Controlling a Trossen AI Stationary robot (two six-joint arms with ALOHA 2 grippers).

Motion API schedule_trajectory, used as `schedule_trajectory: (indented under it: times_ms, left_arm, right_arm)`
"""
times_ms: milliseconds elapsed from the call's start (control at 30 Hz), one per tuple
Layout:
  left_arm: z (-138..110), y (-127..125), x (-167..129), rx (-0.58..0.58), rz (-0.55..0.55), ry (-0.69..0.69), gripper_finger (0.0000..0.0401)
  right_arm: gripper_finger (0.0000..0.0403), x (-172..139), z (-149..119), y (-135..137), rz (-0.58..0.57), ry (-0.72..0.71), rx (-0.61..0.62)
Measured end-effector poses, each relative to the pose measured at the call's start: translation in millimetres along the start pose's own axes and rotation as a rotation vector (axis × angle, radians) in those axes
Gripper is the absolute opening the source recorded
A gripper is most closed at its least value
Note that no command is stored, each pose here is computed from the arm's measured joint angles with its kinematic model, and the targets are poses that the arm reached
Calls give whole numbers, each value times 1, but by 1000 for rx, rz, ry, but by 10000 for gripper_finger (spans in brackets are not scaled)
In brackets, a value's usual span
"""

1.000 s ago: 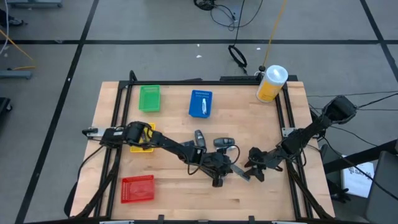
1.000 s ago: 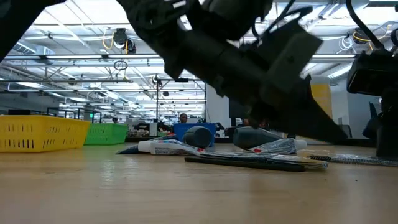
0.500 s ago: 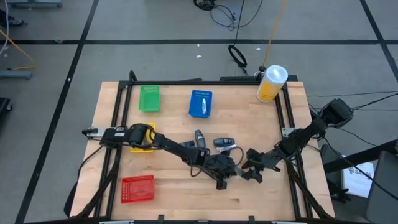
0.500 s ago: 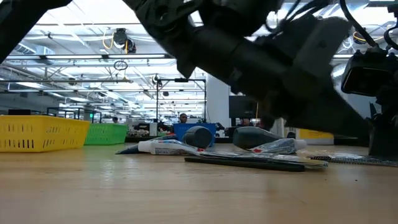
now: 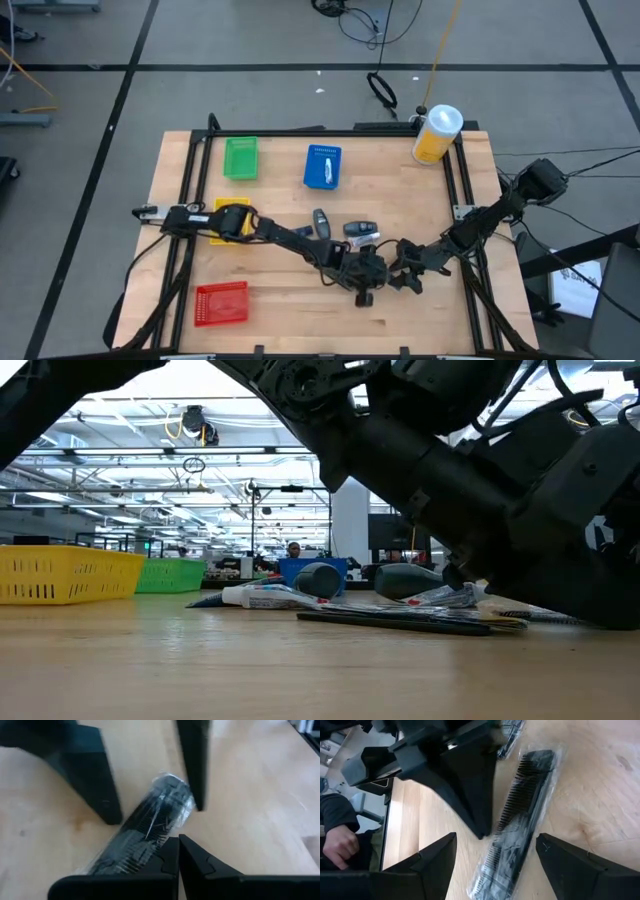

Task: Pick & Place Travel size toiletries
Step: Put the black comb in the red basket

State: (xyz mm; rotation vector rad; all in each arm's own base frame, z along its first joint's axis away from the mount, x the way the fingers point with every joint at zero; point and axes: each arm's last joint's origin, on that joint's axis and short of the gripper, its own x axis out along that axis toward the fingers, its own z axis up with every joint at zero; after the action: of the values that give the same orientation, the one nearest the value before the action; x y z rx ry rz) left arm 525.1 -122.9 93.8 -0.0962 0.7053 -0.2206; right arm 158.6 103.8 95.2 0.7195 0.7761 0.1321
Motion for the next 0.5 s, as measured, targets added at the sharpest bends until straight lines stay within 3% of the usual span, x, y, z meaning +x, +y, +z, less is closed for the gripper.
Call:
schedule_trajectory:
  times_ms: [500]
  left_arm:
    - [-10, 10, 8, -29, 14, 19, 7]
  right_arm:
    - [267, 2, 3, 6, 14, -9, -37]
